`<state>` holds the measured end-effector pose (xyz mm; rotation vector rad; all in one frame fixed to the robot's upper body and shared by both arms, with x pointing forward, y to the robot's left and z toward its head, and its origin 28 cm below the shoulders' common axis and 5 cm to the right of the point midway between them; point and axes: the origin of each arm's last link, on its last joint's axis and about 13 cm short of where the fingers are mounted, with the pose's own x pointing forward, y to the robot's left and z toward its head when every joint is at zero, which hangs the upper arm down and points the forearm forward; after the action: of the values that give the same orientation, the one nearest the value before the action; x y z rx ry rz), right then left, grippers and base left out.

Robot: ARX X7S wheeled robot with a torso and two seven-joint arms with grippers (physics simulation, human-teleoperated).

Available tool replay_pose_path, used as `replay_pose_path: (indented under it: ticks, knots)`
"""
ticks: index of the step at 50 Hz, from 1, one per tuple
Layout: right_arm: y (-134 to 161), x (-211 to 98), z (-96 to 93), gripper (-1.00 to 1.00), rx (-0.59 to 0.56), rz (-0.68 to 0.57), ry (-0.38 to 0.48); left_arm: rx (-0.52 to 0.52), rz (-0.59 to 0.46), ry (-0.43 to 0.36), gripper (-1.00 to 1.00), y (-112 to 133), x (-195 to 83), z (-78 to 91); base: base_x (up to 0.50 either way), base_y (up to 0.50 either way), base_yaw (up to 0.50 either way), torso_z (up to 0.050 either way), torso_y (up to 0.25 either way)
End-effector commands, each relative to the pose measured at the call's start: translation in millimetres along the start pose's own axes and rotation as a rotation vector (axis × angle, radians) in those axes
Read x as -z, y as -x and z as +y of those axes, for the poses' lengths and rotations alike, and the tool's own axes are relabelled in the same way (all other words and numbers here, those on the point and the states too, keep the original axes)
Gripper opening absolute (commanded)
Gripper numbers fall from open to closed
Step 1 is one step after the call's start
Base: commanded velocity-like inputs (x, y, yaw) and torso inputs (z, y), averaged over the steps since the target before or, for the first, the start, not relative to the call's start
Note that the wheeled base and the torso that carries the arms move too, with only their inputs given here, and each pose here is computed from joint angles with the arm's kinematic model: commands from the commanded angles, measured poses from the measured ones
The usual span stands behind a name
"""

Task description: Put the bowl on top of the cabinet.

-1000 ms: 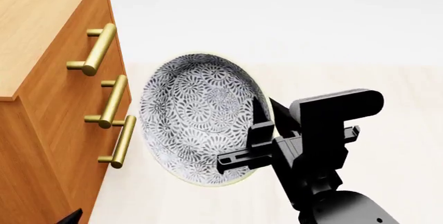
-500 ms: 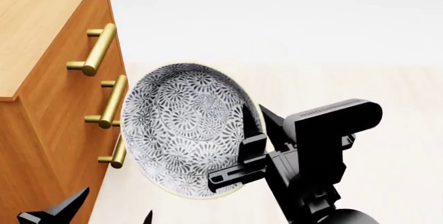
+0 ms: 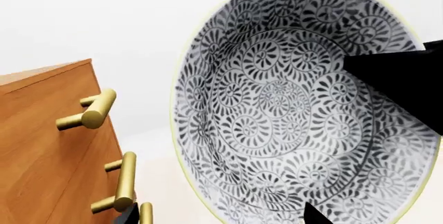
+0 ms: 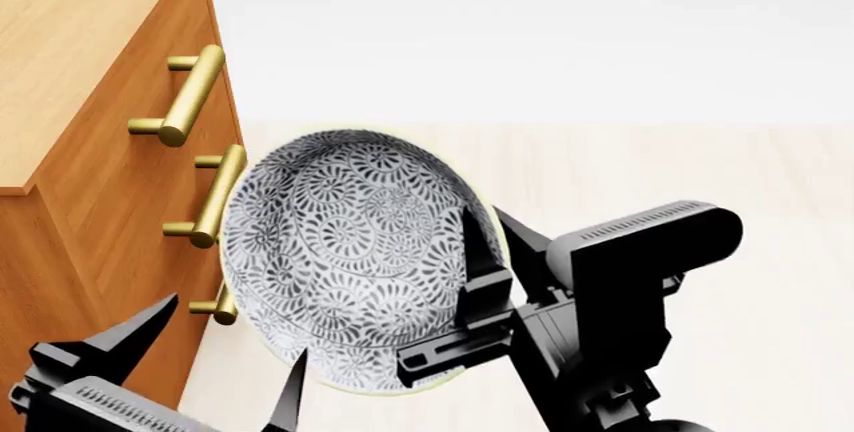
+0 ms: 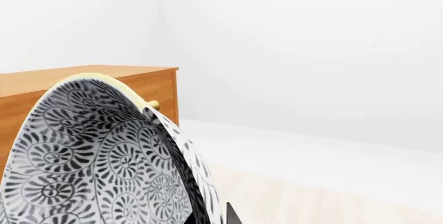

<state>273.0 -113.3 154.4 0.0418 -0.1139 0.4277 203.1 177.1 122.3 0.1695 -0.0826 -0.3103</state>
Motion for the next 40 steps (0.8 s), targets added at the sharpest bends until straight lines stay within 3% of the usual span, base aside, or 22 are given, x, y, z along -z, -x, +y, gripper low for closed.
replay_pose_path:
  ticks: [1,40]
  knots:
    - [1.7,-2.0,-1.1,-1.00,0.002,-0.022,0.012,0.005,-0.009,-0.043,1.00,-3.0,-13.9,-1.4,0.00,0.00,0.00,0.000,0.000]
    - [8.3,-2.3,2.8,-1.00,-0.023,-0.029,0.018,-0.034,0.055,-0.041,1.00,-43.7,-16.7,18.4,0.00,0.00,0.00,0.000,0.001]
